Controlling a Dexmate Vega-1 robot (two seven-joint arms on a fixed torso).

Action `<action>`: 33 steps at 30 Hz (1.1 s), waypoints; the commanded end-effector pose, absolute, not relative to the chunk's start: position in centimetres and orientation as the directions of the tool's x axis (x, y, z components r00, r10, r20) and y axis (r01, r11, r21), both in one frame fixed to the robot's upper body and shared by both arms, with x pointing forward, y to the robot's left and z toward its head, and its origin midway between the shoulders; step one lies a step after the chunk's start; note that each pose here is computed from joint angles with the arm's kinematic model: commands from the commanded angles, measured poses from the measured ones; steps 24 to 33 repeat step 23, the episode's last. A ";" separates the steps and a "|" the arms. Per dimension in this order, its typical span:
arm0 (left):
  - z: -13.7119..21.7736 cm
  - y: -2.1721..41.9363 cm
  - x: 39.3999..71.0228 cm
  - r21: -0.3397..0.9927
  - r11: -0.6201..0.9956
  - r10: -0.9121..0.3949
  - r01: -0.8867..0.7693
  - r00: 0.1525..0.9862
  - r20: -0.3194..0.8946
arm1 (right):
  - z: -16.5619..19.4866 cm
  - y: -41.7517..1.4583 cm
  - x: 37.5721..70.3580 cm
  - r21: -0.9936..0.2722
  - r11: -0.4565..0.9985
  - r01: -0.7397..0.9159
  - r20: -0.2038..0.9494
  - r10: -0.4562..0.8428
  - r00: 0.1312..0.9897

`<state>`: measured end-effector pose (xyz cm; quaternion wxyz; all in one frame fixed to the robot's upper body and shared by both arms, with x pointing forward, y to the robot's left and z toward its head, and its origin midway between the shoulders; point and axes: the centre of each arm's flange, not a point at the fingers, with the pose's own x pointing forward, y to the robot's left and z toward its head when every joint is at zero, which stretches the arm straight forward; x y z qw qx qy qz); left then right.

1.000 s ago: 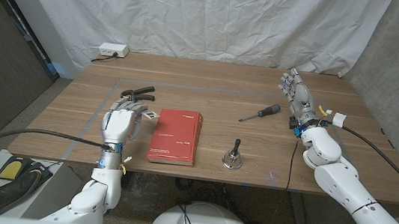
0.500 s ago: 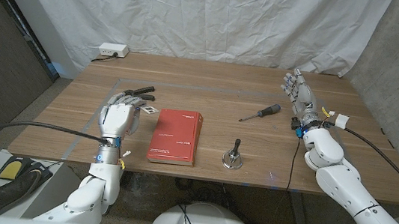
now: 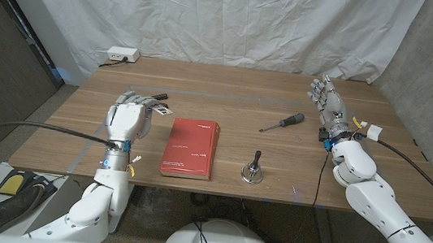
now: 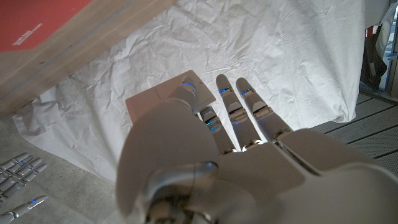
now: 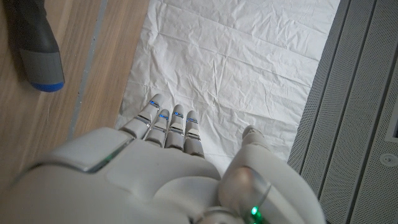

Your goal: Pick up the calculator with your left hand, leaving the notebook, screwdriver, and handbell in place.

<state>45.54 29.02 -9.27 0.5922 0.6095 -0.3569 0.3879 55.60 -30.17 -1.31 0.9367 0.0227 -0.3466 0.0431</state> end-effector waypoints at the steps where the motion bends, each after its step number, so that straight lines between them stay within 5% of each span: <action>1: -7.3 29.2 44.1 0.393 -0.047 -0.002 -0.918 0.394 0.919 | -1.3 -30.4 54.9 0.015 0.996 -0.090 0.658 0.058 0.751; 33: -6.4 29.3 43.3 0.372 -0.042 -0.017 -0.927 0.373 0.928 | -1.8 -29.9 55.1 0.024 0.995 -0.101 0.656 0.061 0.752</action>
